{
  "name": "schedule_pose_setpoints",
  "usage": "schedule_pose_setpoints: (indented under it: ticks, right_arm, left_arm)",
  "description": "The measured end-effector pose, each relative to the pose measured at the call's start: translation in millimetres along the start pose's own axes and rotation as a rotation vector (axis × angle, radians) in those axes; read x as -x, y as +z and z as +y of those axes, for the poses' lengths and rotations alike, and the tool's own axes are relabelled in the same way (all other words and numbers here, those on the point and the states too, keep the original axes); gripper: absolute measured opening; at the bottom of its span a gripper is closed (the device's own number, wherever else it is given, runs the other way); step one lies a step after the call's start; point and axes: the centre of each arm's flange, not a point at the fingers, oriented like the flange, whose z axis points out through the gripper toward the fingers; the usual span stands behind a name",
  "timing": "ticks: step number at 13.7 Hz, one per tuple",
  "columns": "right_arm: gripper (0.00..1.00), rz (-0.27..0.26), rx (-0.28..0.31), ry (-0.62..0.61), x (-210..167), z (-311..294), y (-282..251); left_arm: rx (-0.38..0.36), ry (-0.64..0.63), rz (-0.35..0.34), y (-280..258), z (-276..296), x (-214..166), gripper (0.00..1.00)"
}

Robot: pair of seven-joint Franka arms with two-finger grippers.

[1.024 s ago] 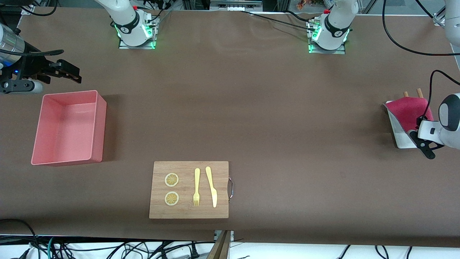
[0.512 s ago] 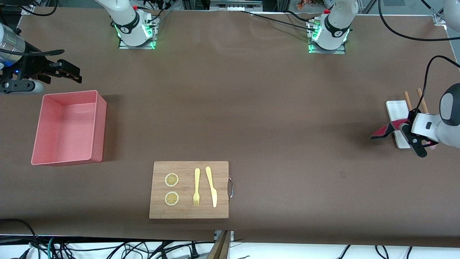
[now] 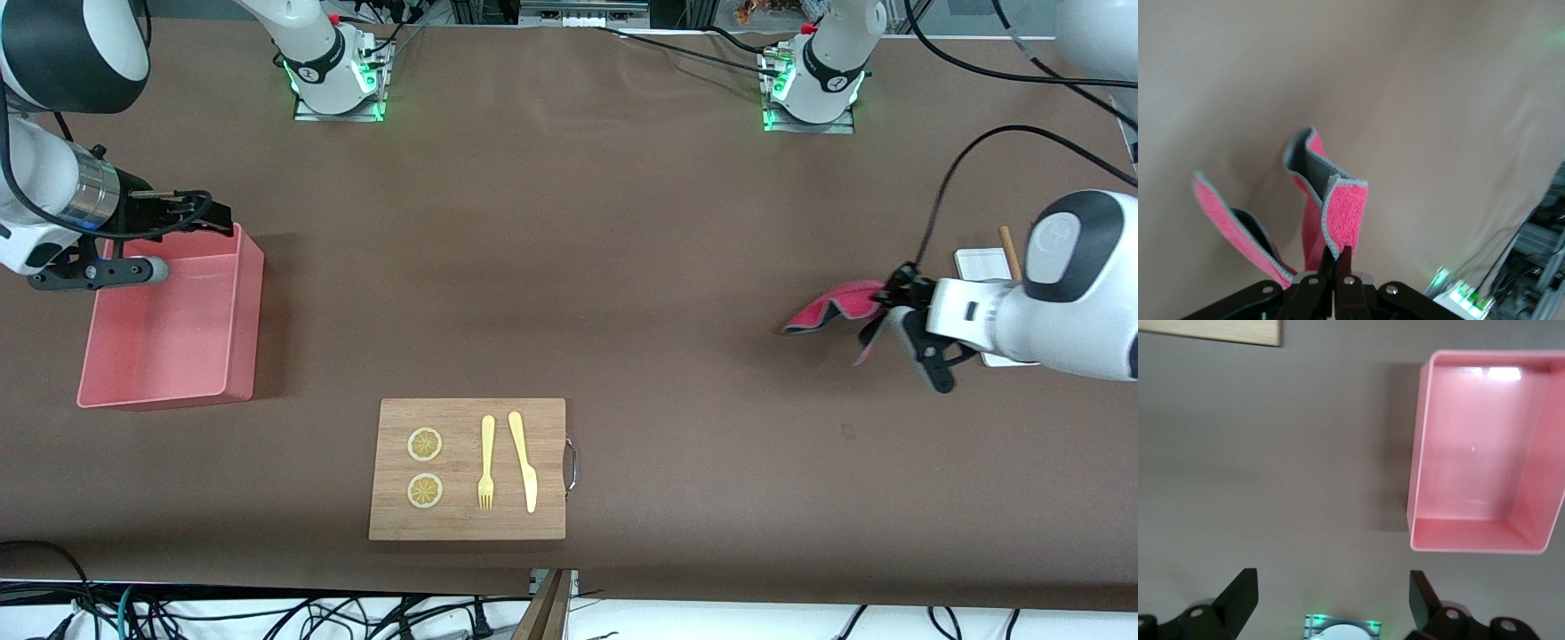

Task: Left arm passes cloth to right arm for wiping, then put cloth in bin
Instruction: 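Carry the cloth with the left gripper while the right gripper approaches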

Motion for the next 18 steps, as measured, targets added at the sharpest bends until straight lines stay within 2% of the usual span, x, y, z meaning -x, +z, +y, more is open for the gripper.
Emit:
schedule_pose_setpoints:
  ticks: [2,6,8,10,14,18]
  right_arm:
    - [1.0,0.01,-0.004,-0.105,9.6,-15.0,-17.3]
    - [1.0,0.039,-0.044,-0.205,38.1,-56.9,-48.4]
    - [1.0,0.025,-0.103,-0.299,49.3,-91.5,-50.7]
    - [1.0,0.028,-0.191,-0.442,48.8,-116.7,-39.2]
    - [1.0,0.128,-0.373,-0.732,24.9,-116.6,15.9]
    - [1.0,0.253,-0.478,-0.908,7.6,-134.4,63.6]
  left_arm:
    - [0.073,0.021,0.037,19.3,25.3,-37.5,0.03]
    - [0.207,0.056,0.208,59.6,45.8,-104.9,0.03]
    - [0.252,0.072,0.26,78.7,61.8,-134.7,0.03]
    - [0.319,0.088,0.3,89.4,83.7,-155.8,0.03]
    - [0.447,0.097,0.384,89.4,110.2,-174.6,0.03]
    - [0.532,0.238,0.482,91.1,136.4,-191.2,0.03]
